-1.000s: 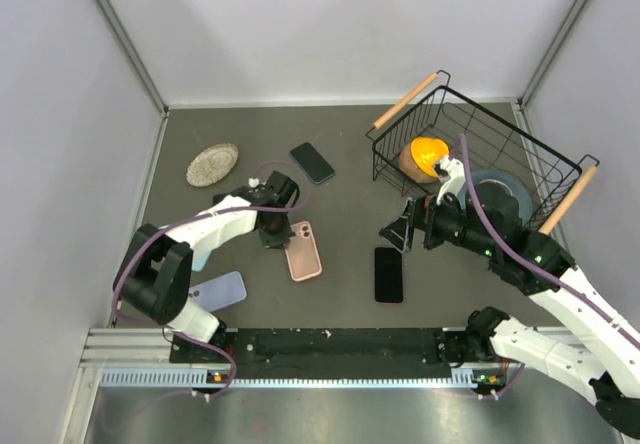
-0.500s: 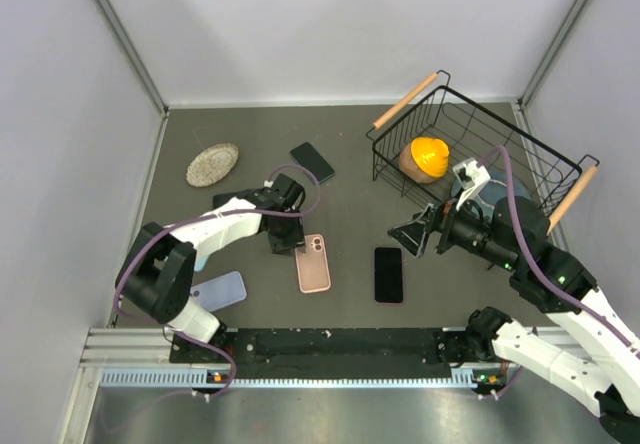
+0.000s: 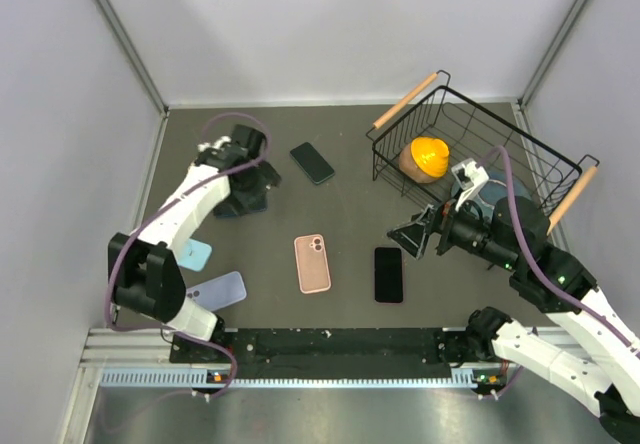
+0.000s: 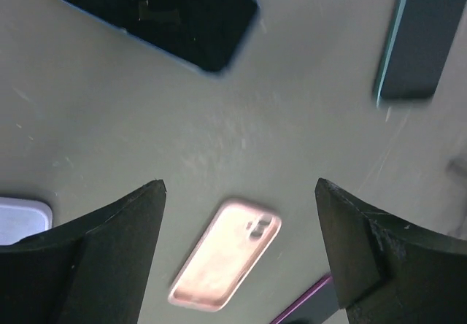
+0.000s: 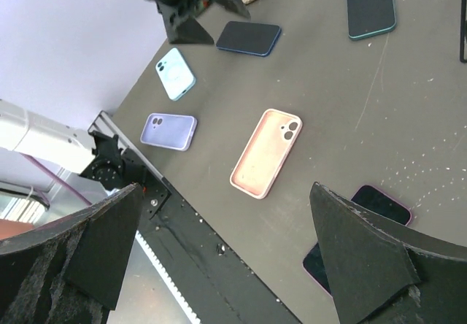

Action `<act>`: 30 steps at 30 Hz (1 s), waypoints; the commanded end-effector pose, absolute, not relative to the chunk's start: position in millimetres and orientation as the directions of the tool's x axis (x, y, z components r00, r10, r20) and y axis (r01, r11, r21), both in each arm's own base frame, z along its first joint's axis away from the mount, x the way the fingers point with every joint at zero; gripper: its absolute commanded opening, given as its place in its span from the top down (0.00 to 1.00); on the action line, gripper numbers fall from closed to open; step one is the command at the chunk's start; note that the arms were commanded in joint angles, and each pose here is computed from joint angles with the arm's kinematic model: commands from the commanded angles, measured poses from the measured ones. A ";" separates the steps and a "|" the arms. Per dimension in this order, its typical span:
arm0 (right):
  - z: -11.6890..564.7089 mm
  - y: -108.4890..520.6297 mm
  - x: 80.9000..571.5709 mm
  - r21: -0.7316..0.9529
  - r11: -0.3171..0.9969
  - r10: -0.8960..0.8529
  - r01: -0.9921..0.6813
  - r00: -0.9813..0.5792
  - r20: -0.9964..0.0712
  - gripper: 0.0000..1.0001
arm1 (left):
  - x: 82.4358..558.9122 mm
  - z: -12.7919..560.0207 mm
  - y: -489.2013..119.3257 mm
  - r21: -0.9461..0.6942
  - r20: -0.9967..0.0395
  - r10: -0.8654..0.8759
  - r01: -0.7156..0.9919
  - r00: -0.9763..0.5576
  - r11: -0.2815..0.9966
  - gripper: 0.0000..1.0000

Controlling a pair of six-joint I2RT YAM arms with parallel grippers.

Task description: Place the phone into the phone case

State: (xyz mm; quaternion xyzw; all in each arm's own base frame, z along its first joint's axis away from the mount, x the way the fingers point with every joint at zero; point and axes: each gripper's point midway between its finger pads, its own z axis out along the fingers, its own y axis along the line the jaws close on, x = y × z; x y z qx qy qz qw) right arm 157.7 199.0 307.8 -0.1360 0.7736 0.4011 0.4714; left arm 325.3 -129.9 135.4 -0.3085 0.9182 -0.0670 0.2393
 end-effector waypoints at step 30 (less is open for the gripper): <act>327.2 180.3 153.8 0.491 0.668 0.224 -0.560 -0.478 -0.849 0.01 | 397.1 63.2 7.5 -0.203 -0.272 -0.956 -0.977 0.113 -0.058 0.02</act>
